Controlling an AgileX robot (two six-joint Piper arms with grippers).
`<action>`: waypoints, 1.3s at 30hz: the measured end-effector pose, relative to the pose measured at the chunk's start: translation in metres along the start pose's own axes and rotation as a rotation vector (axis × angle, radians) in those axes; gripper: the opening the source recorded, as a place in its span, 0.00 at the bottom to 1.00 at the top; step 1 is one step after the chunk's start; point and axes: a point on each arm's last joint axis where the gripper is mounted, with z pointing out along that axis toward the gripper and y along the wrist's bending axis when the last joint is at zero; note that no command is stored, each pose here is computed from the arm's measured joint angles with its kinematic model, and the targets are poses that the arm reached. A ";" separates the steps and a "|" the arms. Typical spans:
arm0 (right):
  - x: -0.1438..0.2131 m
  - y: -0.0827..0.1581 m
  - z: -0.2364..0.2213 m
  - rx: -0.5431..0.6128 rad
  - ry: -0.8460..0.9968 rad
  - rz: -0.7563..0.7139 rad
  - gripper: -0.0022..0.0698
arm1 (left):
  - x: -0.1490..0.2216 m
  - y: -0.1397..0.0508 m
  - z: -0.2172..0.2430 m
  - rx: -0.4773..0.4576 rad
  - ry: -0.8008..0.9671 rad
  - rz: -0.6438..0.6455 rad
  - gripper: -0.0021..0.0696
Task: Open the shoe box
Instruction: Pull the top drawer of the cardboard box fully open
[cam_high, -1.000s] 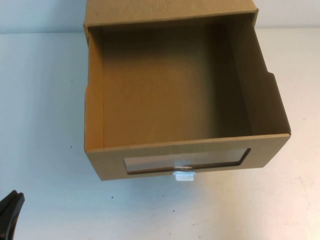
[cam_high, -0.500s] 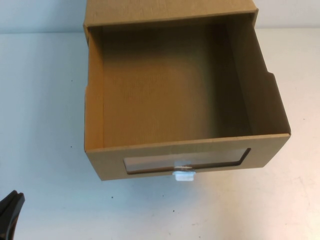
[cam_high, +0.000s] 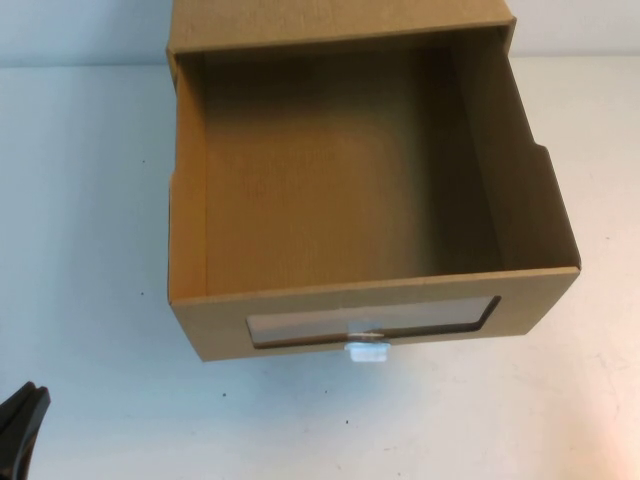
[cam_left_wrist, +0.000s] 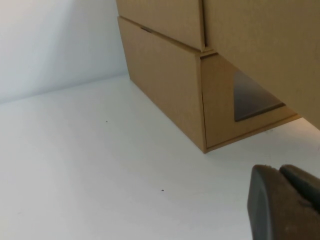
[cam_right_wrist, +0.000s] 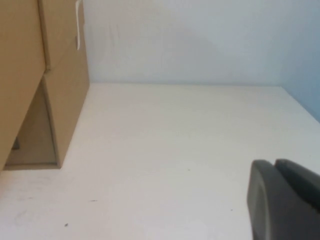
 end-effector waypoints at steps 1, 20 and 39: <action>0.001 0.001 -0.002 -0.007 -0.004 0.000 0.01 | 0.000 0.000 0.000 0.000 0.000 0.000 0.02; 0.026 0.007 -0.012 -0.085 0.232 -0.033 0.01 | 0.000 0.000 0.000 0.000 -0.004 0.000 0.02; 0.026 0.007 -0.012 -0.085 0.232 -0.033 0.01 | 0.000 0.000 -0.001 0.000 -0.005 0.004 0.02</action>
